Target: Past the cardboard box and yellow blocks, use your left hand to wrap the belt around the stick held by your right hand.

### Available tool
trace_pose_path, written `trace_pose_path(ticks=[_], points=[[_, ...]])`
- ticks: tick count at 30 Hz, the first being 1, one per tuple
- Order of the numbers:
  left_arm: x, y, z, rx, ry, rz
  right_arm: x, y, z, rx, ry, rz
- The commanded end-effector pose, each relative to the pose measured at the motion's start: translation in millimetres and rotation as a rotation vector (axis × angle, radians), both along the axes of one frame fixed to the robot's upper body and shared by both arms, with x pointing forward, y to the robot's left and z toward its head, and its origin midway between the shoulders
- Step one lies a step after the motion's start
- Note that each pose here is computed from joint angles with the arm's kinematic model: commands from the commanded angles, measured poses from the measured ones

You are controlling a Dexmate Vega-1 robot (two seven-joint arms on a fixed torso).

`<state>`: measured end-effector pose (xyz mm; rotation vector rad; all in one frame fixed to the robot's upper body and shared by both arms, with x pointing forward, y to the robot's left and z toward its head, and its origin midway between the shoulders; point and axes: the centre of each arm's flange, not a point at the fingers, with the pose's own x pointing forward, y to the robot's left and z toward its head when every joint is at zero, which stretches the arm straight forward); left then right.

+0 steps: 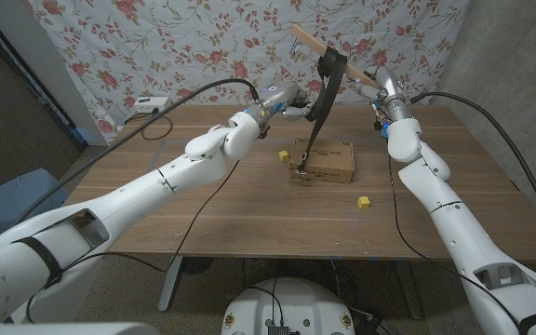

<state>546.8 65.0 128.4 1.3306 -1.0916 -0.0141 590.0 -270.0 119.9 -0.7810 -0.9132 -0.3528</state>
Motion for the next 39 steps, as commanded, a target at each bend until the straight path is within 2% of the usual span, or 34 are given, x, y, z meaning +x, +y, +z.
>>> trace_pose_path(ticks=[1, 10, 13, 15, 21, 26, 29, 39], points=[[-42.3, -4.3, 17.4, -0.089, -0.092, -0.178, 4.5, -7.0, -8.4, 0.012, 0.019, -0.030], [-63.2, -2.2, 32.3, -0.225, -0.142, -0.359, 0.8, -8.3, -14.3, 0.003, 0.018, -0.044], [-71.4, -2.5, 37.4, -0.262, -0.188, -0.393, -1.5, -8.5, -15.9, -0.005, 0.011, -0.040], [-75.8, -2.8, 41.3, -0.285, -0.207, -0.418, -5.6, -5.4, -18.3, -0.038, -0.009, -0.069], [-87.2, -2.6, 53.9, -0.342, -0.264, -0.450, -14.3, 5.8, -24.5, -0.113, -0.034, -0.088], [-93.6, -1.8, 62.8, -0.371, -0.313, -0.434, -19.5, 15.5, -29.5, -0.175, -0.045, -0.114], [-96.2, -0.9, 67.3, -0.377, -0.356, -0.396, -23.3, 22.1, -32.8, -0.206, -0.056, -0.112], [-97.8, 4.4, 86.6, -0.449, -0.416, -0.327, -39.5, 41.4, -42.4, -0.309, -0.111, -0.138]])
